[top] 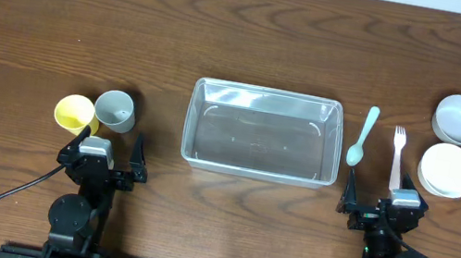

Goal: Pack container

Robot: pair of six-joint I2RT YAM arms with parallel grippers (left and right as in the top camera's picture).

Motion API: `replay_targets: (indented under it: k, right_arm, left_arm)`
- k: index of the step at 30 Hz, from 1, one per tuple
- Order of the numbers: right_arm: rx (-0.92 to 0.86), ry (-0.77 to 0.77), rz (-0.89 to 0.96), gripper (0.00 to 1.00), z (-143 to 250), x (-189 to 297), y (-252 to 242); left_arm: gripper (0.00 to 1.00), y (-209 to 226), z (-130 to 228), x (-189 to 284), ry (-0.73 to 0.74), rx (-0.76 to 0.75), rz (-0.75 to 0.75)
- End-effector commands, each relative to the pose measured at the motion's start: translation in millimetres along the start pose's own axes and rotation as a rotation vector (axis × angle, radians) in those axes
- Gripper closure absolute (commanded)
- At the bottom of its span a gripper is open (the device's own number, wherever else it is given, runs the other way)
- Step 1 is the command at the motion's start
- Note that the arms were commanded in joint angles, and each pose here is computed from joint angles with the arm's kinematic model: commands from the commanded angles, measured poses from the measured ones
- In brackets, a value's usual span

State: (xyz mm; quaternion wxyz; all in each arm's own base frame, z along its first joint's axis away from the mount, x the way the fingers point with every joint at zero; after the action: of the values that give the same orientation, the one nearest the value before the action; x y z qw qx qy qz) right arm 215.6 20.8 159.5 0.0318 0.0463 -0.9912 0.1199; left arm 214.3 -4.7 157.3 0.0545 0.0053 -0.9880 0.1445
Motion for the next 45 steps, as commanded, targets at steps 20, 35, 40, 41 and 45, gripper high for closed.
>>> replay_targets:
  k: [20, 35, 40, 41, 45]
  right_arm:
    - [-0.091, -0.028, -0.13, 0.01, -5, 1, 18]
    - [-0.245, 0.095, -0.271, 0.01, 15, -3, 40]
    - [-0.247, 0.13, -0.243, 0.01, 8, 0, 34]
    - [-0.235, 0.137, -0.232, 0.01, 5, 1, 32]
    - [-0.188, 0.168, -0.226, 0.01, -16, 5, 25]
  left_arm:
    - [0.02, 10, 20, -3, 0.065, -0.006, -0.048]
    - [0.02, 9, 17, -4, 0.207, 0.175, -0.107]
    - [0.02, -2, -19, 10, 0.323, 0.2, -0.159]
    - [0.02, -5, -28, 12, 0.34, 0.197, -0.167]
    - [0.02, -16, -65, 16, 0.399, 0.183, -0.19]
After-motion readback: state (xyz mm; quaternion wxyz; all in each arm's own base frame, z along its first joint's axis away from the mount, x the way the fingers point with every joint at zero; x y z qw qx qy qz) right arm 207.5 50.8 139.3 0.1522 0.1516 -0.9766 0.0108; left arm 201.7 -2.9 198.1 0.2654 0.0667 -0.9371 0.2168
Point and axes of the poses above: each gripper's point midway between its finger pads, its own x axis back along the fingers, its own y axis along the line the jaws close on, z = x × y, the point moved 3 cm from there along x, back along the fingers, and after that the axes turned 13 degrees about x, right-handed, at the moved point
